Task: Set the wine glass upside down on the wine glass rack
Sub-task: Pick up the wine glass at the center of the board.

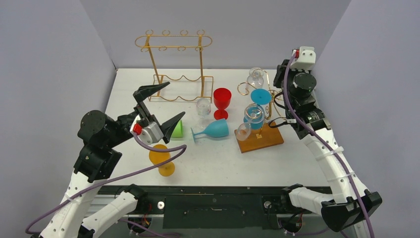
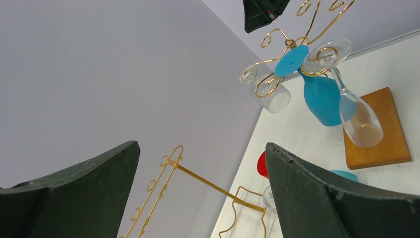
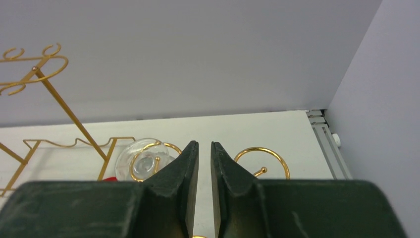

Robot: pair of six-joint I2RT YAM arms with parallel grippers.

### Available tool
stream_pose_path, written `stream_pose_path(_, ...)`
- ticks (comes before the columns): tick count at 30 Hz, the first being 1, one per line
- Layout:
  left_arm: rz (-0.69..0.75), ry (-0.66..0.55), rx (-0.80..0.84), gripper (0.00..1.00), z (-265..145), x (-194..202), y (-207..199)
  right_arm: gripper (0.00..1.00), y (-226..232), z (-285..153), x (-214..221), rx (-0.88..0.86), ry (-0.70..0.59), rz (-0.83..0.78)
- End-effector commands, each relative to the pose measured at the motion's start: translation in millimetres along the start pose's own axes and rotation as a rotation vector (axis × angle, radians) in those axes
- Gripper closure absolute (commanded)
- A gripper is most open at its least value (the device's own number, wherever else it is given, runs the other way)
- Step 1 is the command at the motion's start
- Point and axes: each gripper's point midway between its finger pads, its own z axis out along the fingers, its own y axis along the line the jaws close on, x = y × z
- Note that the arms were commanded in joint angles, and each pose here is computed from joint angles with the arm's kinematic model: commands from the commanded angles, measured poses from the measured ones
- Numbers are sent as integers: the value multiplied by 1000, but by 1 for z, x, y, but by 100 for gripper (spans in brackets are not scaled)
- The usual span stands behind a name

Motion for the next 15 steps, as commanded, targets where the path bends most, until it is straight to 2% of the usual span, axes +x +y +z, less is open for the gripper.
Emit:
stream_pose_path(1,-111,31,-71,4,1,7,7,83,14,-27,-21,-102,-16,36)
stream_pose_path(6,-340,169,-199,4,1,46,13,64,45,-60,-30,-200,10,25)
stream_pose_path(10,-478,335,-283,4,-3,88,11,61,89,-87,-30,-327,55,27)
stream_pose_path(15,-641,441,-358,4,-18,126,17,60,152,-119,-5,-461,159,-39)
